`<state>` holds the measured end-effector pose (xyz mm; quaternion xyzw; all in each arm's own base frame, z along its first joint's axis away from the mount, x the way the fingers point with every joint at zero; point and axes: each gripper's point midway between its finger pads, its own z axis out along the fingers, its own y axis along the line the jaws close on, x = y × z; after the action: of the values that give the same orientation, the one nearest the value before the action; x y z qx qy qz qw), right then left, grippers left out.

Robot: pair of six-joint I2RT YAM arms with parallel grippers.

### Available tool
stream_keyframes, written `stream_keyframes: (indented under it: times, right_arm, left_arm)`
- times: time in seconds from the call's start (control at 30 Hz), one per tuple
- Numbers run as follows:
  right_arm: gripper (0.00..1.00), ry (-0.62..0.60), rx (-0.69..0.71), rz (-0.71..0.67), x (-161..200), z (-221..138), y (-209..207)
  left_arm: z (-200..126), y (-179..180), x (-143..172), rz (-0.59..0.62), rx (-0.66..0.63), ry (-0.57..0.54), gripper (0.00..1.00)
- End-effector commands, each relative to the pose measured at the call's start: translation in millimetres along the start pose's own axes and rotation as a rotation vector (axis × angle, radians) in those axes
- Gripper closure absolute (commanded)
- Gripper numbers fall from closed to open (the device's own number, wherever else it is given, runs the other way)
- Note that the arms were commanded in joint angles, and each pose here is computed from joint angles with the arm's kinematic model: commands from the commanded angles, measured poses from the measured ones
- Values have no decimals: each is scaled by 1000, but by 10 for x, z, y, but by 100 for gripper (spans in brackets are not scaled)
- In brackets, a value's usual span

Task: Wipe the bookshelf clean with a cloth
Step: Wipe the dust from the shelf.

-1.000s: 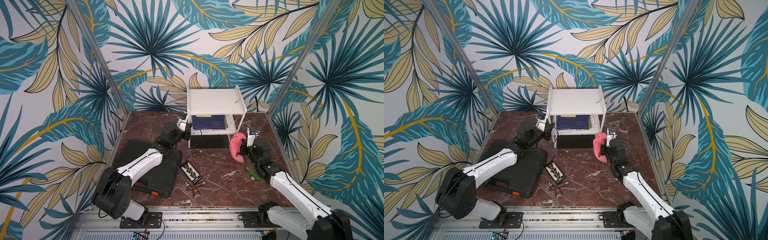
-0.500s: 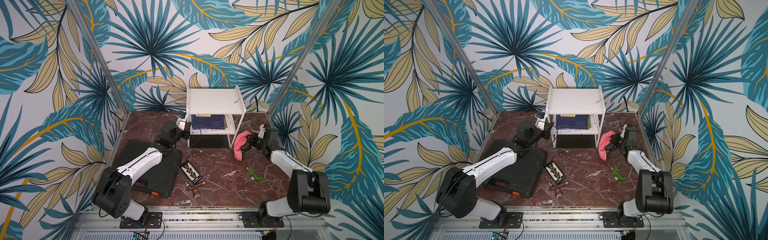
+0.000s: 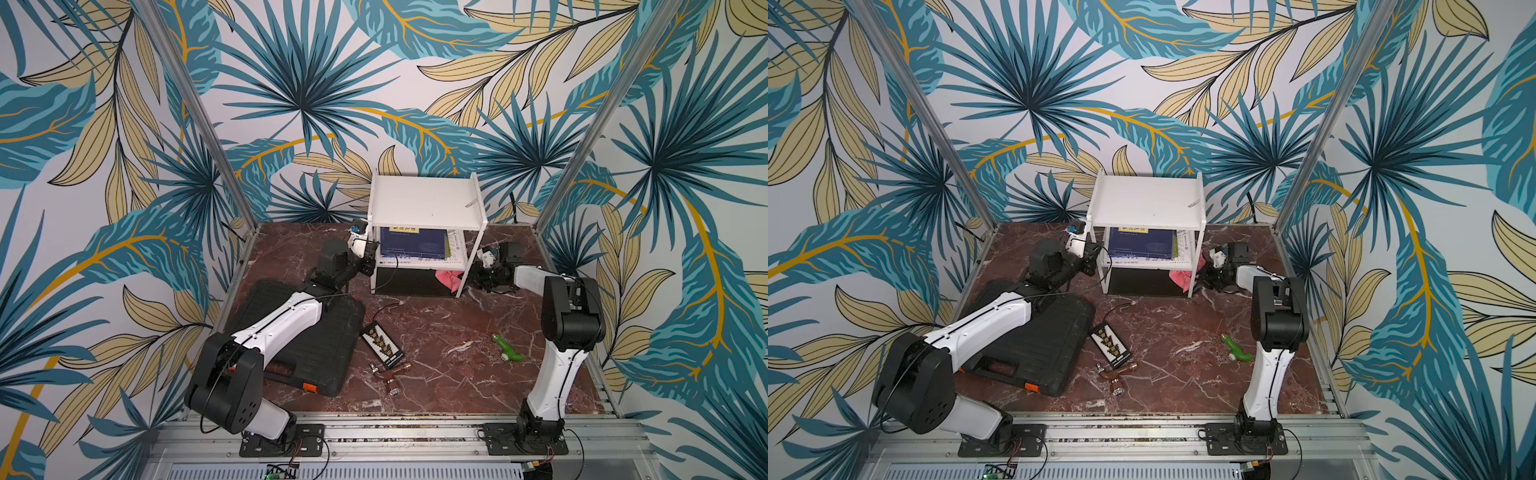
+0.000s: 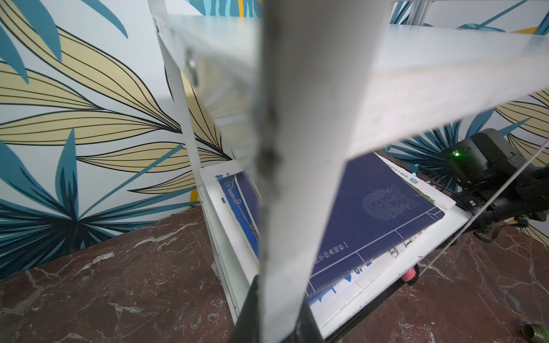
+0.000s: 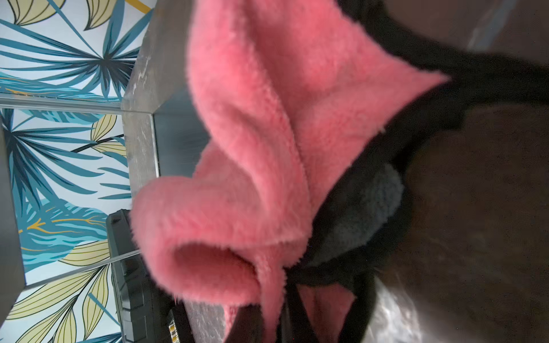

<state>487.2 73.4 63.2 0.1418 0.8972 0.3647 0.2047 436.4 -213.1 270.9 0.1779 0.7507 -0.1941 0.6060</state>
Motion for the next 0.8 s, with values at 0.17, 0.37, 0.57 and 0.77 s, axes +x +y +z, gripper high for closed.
stream_keyframes:
  times: [0.17,0.37,0.57,0.77]
  right_arm:
    - [100,-177,-56,-112,-961,-131,795]
    - [100,-117,97,-24,-299,323,5]
    - [100,-200,90,-105,-553,47,301]
    - [100,-182,68,-35,-292,114,125]
  left_arm:
    - [-23,223,390,-98,-85,143,100]
    - [-60,256,443,-99,-107,155,100]
    - [-57,253,475,-102,-106,173,100]
    - [-52,227,530,-146,-95,162,100]
